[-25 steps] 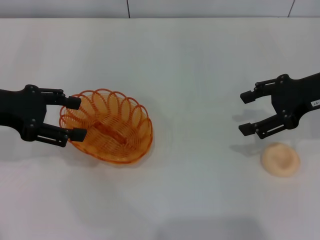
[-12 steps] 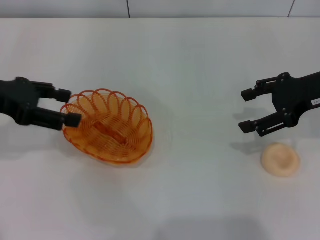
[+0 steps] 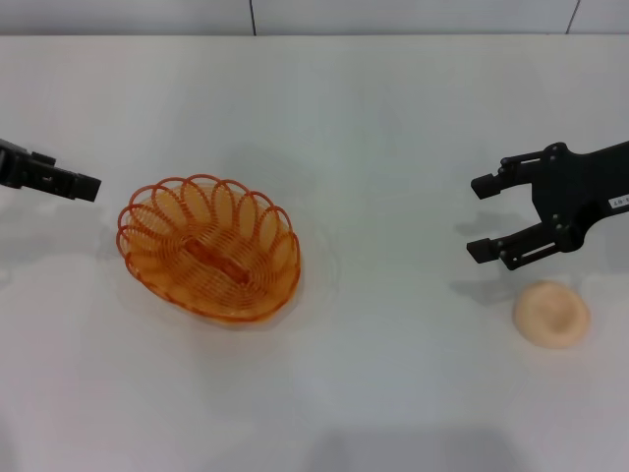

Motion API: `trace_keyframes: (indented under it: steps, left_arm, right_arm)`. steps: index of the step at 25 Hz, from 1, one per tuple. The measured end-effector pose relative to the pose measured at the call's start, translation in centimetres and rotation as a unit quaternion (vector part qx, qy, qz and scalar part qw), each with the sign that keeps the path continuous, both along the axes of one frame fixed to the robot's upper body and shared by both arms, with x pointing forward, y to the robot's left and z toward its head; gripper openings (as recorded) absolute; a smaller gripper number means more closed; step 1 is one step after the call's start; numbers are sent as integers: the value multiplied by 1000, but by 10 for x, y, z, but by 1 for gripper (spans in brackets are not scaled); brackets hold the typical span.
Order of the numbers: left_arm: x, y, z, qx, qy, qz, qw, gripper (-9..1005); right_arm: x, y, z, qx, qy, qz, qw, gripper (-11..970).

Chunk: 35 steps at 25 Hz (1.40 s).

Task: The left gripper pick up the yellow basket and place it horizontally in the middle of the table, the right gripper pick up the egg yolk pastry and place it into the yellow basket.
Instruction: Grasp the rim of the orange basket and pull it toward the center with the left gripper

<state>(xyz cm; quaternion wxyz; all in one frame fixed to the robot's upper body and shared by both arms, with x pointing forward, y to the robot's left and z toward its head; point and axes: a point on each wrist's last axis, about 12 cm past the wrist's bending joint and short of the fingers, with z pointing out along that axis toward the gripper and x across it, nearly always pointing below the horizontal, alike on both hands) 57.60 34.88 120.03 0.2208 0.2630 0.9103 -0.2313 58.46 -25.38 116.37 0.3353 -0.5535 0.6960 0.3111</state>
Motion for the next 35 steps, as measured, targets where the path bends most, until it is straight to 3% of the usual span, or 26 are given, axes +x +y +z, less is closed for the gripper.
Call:
trace_keyframes:
  steps: [7,16,33,35]
  left_arm:
    - [14,-17,-19,62,17,11,998,866]
    - [30,-30,-58,68,15,15,997,864]
    - [40,-66,-84,60,7,-17,998,861]
    - [39,-67,-85,61,7,-18,998,795]
  right_arm:
    - [-1,5,-2,2,-4,5,1000,853]
    - [-3,10,-5,4,-4,14,1000,852]
    - [-3,12,-7,4,-4,15,1000,853]
    - [-4,10,-8,4,-3,11,1000,853]
